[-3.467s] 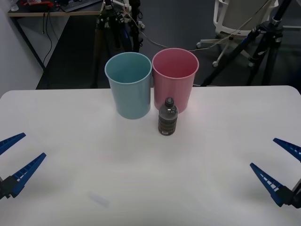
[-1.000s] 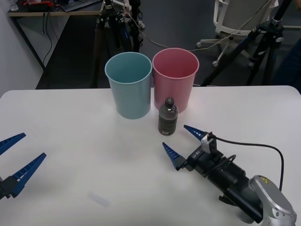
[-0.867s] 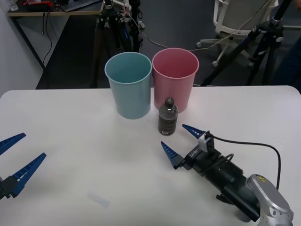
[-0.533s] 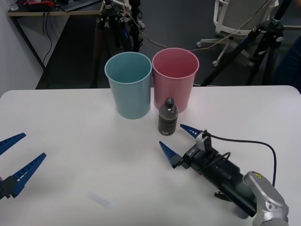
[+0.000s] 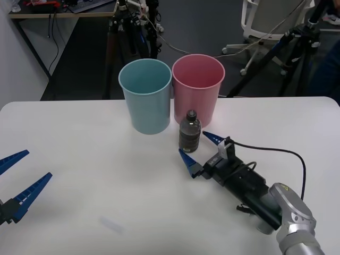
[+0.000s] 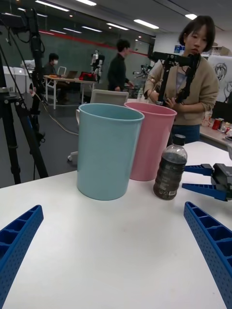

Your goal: Grasp the object on the table and drop it into the matching bin: aluminum can to the light blue bin, PET bottle to the pink bin.

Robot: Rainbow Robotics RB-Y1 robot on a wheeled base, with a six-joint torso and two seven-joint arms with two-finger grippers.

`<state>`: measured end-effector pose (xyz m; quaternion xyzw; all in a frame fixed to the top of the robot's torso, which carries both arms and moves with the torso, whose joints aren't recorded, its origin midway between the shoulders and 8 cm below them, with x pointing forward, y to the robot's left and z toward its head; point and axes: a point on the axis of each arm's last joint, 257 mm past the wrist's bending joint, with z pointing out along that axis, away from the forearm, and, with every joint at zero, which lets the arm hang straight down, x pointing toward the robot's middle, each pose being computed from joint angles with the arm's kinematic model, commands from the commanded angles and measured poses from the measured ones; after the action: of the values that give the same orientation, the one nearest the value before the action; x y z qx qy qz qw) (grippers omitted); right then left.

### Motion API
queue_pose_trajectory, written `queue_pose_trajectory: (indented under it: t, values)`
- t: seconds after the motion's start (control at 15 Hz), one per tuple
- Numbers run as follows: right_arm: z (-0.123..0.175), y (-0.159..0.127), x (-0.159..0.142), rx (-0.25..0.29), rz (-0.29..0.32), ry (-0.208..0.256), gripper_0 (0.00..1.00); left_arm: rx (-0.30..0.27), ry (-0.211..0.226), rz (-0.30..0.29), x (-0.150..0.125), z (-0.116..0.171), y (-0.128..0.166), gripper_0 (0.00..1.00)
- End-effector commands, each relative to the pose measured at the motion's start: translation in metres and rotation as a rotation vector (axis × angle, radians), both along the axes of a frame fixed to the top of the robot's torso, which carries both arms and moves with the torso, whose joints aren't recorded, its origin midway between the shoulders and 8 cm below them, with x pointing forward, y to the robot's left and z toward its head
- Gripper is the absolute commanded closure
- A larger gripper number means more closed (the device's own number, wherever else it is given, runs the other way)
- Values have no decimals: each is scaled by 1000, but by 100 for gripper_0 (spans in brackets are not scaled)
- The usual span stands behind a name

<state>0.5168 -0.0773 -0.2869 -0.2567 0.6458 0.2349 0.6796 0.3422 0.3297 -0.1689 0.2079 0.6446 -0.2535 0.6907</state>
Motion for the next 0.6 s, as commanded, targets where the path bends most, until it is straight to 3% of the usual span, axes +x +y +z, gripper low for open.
queue_pose_trajectory:
  t: [0.07, 0.6]
  values:
    - [3, 4, 9, -6, -27, -1, 0, 0, 0, 0, 0, 0, 0, 0]
    - [10, 12, 29, 5, -92, 15, 0, 0, 0, 0, 0, 0, 0, 0]
